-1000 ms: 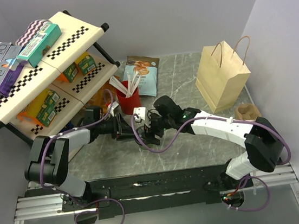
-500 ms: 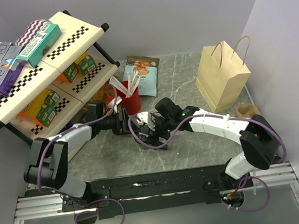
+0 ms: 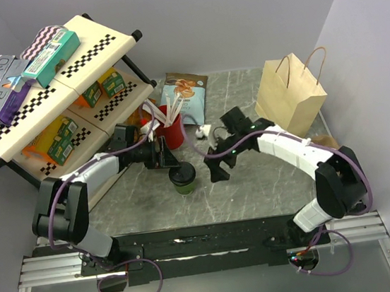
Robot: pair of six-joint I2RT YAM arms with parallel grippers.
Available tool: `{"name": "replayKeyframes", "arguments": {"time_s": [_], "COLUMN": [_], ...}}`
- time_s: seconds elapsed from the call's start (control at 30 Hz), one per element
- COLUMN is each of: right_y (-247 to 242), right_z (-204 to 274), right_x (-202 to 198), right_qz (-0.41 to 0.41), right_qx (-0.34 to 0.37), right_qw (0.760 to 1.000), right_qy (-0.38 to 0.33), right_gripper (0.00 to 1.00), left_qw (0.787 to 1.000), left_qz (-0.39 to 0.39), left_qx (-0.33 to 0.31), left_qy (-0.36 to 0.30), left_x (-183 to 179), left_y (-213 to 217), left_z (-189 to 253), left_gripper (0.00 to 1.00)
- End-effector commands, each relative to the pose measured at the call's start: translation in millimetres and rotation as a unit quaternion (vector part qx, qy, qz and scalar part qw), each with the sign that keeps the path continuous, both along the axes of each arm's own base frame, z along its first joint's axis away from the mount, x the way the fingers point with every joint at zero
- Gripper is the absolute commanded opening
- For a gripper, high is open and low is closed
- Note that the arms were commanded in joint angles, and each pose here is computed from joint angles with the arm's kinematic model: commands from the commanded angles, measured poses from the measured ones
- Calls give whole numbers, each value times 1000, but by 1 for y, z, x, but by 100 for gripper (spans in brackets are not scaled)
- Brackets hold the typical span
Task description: Pack the takeout coffee
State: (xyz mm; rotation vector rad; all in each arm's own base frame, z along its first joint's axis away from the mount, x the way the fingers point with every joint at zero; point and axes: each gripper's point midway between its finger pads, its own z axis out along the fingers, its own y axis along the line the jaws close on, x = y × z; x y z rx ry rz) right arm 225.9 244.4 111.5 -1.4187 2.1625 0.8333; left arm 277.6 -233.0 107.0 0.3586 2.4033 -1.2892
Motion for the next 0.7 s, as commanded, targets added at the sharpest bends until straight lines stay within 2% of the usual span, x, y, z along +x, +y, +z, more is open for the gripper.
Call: {"name": "replayKeyframes", "arguments": {"time_s": [0.0,0.33,0.47,0.67], "right_y": [3,39,53,75], "right_z": [45,49,53,49], "right_x": [0,3,10,7], "right_qz": [-24,-40,-40,-19], "right_qx": [68,141,165,162], "right_qw": [997,981,972,970], "right_qy": [23,130,162,182], "right_gripper": [100,100,100,100], "left_qw": [1000,999,997,997], "left_qz": [-12,-9,-24,-49], "left_qx": [16,33,23,-17], "left_qy": [-20,-42,-66,-49], "left_x": [5,6,7,-6], "left_y": [2,13,12,5], "left_z": [7,11,23,30], "left_gripper": [80,81,83,83]}}
